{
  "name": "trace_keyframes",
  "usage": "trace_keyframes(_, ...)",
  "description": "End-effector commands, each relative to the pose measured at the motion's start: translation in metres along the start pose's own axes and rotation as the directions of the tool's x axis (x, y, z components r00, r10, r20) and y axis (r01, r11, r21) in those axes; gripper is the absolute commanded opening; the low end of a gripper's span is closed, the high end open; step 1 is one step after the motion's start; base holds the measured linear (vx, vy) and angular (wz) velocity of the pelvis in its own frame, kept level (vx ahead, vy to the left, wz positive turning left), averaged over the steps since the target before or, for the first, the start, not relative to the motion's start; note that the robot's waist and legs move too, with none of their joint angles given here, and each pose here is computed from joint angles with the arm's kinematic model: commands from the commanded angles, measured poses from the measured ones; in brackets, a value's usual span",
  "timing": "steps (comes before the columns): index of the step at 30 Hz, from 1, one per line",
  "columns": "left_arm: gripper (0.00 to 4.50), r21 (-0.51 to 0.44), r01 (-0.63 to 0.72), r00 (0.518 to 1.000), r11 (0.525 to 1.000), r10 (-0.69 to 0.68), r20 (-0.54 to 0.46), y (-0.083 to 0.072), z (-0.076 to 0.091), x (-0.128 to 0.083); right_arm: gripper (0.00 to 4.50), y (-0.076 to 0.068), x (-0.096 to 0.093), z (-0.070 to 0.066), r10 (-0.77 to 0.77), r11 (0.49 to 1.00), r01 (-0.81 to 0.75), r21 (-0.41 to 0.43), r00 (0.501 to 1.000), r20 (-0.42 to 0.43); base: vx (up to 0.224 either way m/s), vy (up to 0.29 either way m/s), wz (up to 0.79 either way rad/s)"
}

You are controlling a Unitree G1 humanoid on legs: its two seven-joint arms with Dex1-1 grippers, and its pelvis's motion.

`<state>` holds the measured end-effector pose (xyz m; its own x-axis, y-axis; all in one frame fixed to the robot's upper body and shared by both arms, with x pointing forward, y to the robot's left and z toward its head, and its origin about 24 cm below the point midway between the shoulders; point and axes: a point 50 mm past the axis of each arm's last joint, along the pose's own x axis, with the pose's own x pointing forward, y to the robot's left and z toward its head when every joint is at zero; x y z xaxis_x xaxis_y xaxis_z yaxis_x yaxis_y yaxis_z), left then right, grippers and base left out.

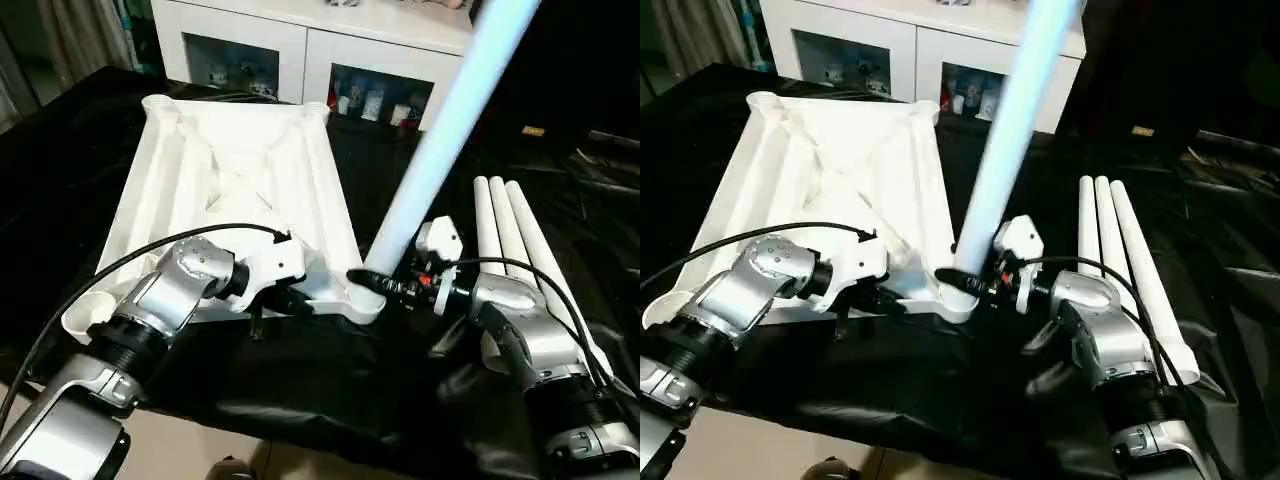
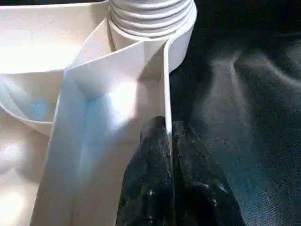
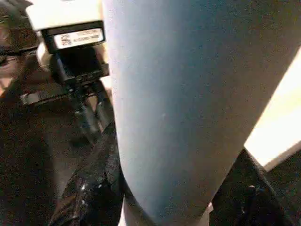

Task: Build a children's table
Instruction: Insert table leg to table base

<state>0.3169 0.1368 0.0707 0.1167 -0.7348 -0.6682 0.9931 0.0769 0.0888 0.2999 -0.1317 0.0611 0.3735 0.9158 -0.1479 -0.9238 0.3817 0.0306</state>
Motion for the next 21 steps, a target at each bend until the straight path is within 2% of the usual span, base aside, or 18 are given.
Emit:
trace_keyframes(1,0.0,0.05,0.009,0.998,0.999,-0.012,0.061,0.0,0.012,-0.001,1.86,0.022,-0.007,-0.056,0.094,0.982,-0.055,0.179,0.972,-0.217,0.0,0.0,0.0)
trace_keyframes(6,0.0,0.091,0.11,0.987,0.99,-0.119,0.11,-0.01,0.017,-0.003,1.86,0.024,-0.008,-0.055,0.132,0.976,-0.092,0.195,0.971,-0.202,0.0,0.0,0.0)
trace_keyframes(9,0.0,0.098,0.14,0.983,0.985,-0.15,0.107,-0.013,0.015,-0.005,1.86,0.031,-0.011,-0.054,0.198,0.965,-0.156,0.21,0.961,-0.196,0.0,0.0,0.0)
trace_keyframes(16,0.0,0.109,0.131,0.986,0.985,-0.141,0.084,-0.01,0.012,-0.008,1.86,0.045,-0.015,-0.059,0.274,0.95,-0.23,0.213,0.94,-0.206,0.0,0.0,0.0)
trace_keyframes(21,0.0,0.098,0.112,0.989,0.989,-0.121,0.088,-0.008,0.012,-0.009,1.86,0.042,-0.015,-0.062,0.215,0.962,-0.174,0.209,0.957,-0.195,0.0,0.0,0.0)
